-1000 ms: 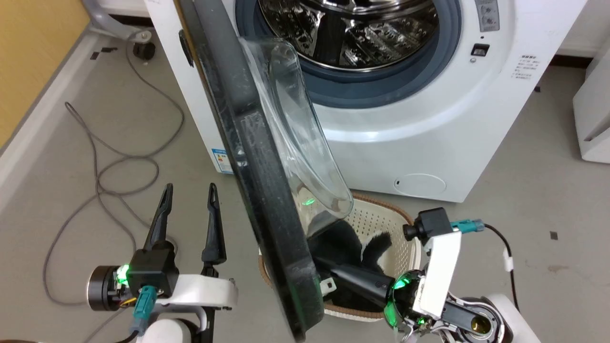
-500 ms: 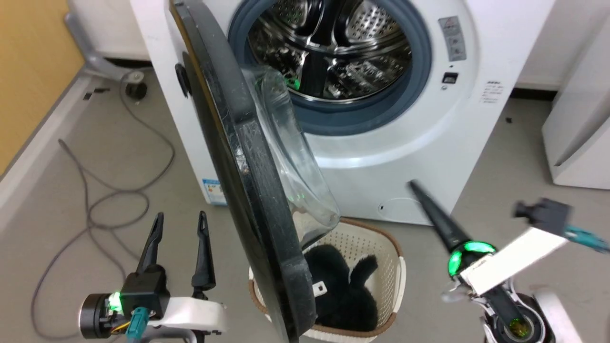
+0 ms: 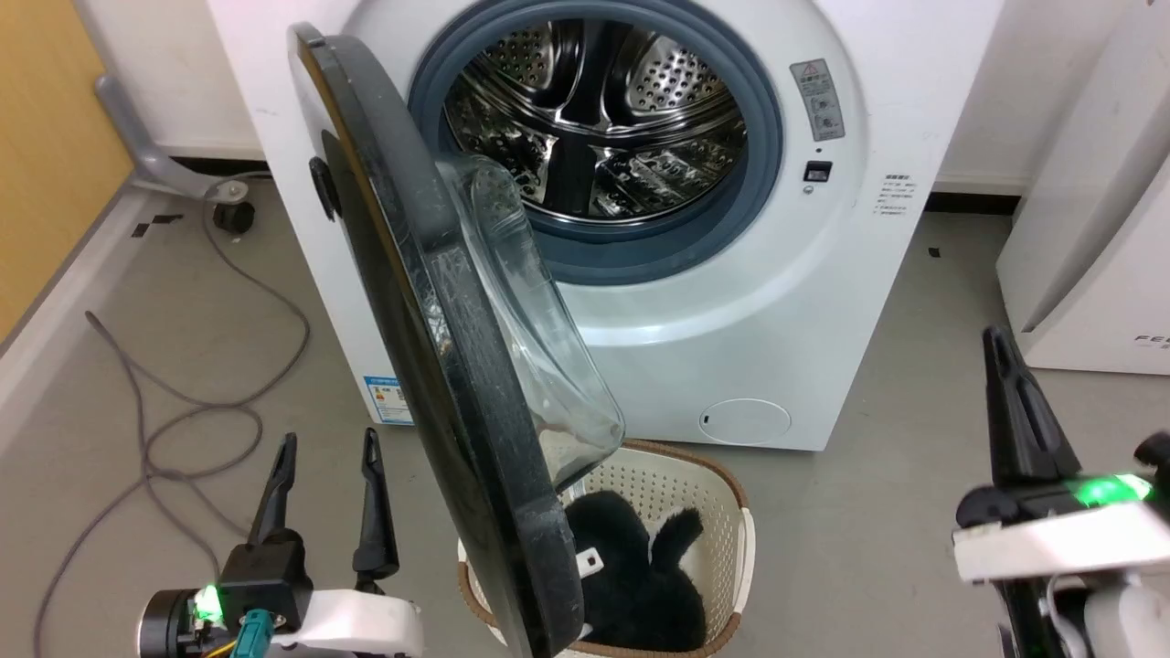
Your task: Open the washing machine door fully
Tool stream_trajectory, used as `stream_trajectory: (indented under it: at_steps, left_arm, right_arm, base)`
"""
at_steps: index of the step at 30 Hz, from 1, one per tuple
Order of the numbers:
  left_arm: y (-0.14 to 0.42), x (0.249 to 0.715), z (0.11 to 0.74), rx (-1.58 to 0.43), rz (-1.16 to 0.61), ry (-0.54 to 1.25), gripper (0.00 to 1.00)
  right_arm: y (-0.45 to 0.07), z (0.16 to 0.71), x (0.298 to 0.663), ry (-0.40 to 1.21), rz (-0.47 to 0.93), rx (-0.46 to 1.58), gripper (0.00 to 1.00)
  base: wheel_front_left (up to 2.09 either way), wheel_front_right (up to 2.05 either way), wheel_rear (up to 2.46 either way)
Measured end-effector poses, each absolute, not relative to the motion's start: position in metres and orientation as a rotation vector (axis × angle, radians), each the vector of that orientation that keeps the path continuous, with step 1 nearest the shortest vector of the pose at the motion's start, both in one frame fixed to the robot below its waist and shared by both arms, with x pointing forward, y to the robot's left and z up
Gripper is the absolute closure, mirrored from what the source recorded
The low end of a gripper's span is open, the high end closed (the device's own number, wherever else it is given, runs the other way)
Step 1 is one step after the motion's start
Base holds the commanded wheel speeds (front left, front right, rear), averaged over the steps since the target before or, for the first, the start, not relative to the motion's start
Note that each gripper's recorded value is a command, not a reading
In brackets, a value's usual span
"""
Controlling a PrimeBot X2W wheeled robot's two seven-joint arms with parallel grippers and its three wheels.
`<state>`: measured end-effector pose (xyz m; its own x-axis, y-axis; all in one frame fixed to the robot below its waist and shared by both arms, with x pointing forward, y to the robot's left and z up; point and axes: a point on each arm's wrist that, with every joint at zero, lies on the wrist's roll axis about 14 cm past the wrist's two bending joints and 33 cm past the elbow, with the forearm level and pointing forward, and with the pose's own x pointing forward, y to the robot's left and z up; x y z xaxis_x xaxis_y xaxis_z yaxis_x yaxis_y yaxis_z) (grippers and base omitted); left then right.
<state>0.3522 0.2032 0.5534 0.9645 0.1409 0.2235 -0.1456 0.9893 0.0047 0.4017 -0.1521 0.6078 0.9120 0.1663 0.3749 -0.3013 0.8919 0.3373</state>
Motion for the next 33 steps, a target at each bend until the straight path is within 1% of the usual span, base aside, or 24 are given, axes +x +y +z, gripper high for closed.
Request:
stream_trajectory:
  at_steps: [3,5,9,11,12,13,14,18,25,26,27,28,33]
  left_arm:
    - [0.202,0.352,0.555,0.020,0.141,-0.229,0.00]
    - [0.202,0.352,0.555,0.020,0.141,-0.230,0.00]
    - [0.202,0.351,0.556,0.020,0.141,-0.233,0.00]
    - [0.202,0.350,0.555,0.020,0.141,-0.231,0.00]
    - [0.202,0.349,0.554,0.020,0.142,-0.228,0.00]
    - [0.202,0.349,0.553,0.020,0.142,-0.225,0.00]
    - [0.202,0.348,0.553,0.020,0.143,-0.224,0.00]
    - [0.202,0.348,0.553,0.019,0.143,-0.225,0.00]
    - [0.205,0.347,0.552,0.012,0.152,-0.222,0.00]
    - [0.206,0.347,0.552,0.013,0.155,-0.222,0.55]
    - [0.207,0.347,0.552,0.013,0.158,-0.223,0.84]
    - [0.208,0.346,0.553,0.013,0.161,-0.224,1.00]
    - [0.217,0.343,0.556,0.016,0.186,-0.233,1.00]
  right_arm:
    - [-0.157,0.604,0.393,-0.360,0.199,0.250,1.00]
    - [-0.159,0.597,0.389,-0.348,0.175,0.186,1.00]
    - [-0.159,0.582,0.380,-0.308,0.153,0.101,1.00]
    - [-0.160,0.568,0.376,-0.269,0.141,0.106,1.00]
    - [-0.160,0.561,0.374,-0.248,0.136,0.111,0.96]
    - [-0.161,0.555,0.372,-0.228,0.132,0.110,0.52]
    - [-0.160,0.548,0.370,-0.208,0.133,0.102,0.00]
    - [-0.161,0.530,0.365,-0.151,0.127,0.088,0.00]
    - [-0.161,0.522,0.362,-0.128,0.123,0.113,0.00]
    - [-0.161,0.522,0.362,-0.128,0.122,0.116,0.00]
    - [-0.162,0.522,0.363,-0.127,0.121,0.115,0.00]
    - [-0.162,0.522,0.363,-0.127,0.121,0.109,0.00]
    - [-0.162,0.523,0.363,-0.130,0.122,0.097,0.00]
  base:
    - [0.00,0.00,0.00]
    - [0.00,0.00,0.00]
    - [0.00,0.00,0.00]
    - [0.00,0.00,0.00]
    - [0.00,0.00,0.00]
    - [0.00,0.00,0.00]
    - [0.00,0.00,0.00]
    - [0.00,0.00,0.00]
    - [0.00,0.00,0.00]
    - [0.00,0.00,0.00]
    - [0.00,0.00,0.00]
    - [0.00,0.00,0.00]
    - [0.00,0.00,0.00]
